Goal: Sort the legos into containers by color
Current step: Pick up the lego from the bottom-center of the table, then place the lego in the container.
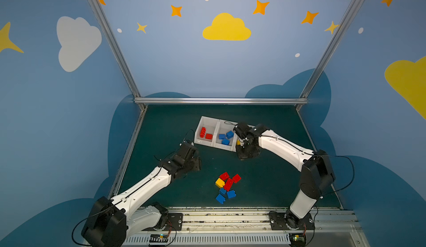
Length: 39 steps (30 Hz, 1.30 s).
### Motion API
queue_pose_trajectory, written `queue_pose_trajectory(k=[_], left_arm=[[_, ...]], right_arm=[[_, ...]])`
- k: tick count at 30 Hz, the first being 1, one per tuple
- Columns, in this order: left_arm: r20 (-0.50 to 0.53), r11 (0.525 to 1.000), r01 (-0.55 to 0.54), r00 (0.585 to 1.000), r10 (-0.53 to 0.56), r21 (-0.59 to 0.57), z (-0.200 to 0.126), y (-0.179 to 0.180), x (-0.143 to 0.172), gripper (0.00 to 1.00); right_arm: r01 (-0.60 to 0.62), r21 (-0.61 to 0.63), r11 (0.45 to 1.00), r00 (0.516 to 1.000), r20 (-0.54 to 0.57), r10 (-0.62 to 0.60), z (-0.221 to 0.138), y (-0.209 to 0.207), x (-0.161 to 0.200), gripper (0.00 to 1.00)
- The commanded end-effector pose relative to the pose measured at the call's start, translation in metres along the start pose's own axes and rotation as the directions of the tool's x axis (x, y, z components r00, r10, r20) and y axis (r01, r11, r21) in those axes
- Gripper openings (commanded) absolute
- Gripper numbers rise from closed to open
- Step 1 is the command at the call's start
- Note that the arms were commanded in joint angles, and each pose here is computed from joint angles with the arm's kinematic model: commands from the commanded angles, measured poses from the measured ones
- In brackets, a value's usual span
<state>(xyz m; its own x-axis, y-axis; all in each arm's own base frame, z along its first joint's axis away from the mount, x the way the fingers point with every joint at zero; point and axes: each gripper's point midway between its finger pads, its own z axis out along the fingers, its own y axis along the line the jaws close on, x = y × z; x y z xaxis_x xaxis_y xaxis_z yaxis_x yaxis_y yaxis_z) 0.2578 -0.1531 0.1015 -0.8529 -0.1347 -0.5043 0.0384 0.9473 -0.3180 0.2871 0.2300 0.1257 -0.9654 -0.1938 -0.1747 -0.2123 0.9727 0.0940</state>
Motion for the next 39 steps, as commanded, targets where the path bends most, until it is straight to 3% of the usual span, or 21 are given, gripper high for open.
queue_pose_trajectory(k=[1,8,9,13,15,21,29,39], left_arm=[[-0.028,1.000,-0.008,1.000,0.009,0.024,0.001,-0.002,0.007,0.55],[-0.044,0.999,0.006,0.999,-0.004,0.053,0.001,-0.004,0.014,0.54],[-0.049,0.999,0.006,0.999,-0.004,0.054,0.002,-0.004,0.015,0.55],[-0.069,0.998,0.001,0.998,0.003,0.062,0.004,-0.006,0.020,0.55],[-0.076,0.998,-0.005,0.997,0.010,0.069,0.004,-0.008,0.021,0.55],[-0.110,0.991,-0.058,0.991,0.071,0.121,0.009,-0.025,0.030,0.57],[-0.183,0.967,-0.194,0.957,0.224,0.166,0.019,-0.057,0.051,0.60],[-0.264,0.909,-0.361,0.874,0.407,0.206,0.031,-0.091,0.083,0.65]], right_arm=[[0.018,0.045,0.999,1.000,0.023,-0.019,-0.007,-0.022,-0.035,0.07],[-0.038,0.049,0.998,0.999,0.011,0.037,0.015,-0.043,-0.087,0.08],[-0.047,0.048,0.998,0.999,0.004,0.047,0.019,-0.045,-0.090,0.12],[-0.086,0.028,0.996,0.996,0.003,0.086,0.021,-0.050,-0.100,0.47],[-0.092,0.019,0.996,0.996,0.024,0.091,0.014,-0.050,-0.103,0.54],[-0.101,-0.014,0.995,0.993,0.066,0.102,-0.009,-0.050,-0.097,0.58],[-0.123,-0.051,0.991,0.988,0.091,0.127,-0.030,-0.055,-0.059,0.59],[-0.164,-0.048,0.985,0.982,0.087,0.168,-0.037,-0.068,-0.017,0.60]])
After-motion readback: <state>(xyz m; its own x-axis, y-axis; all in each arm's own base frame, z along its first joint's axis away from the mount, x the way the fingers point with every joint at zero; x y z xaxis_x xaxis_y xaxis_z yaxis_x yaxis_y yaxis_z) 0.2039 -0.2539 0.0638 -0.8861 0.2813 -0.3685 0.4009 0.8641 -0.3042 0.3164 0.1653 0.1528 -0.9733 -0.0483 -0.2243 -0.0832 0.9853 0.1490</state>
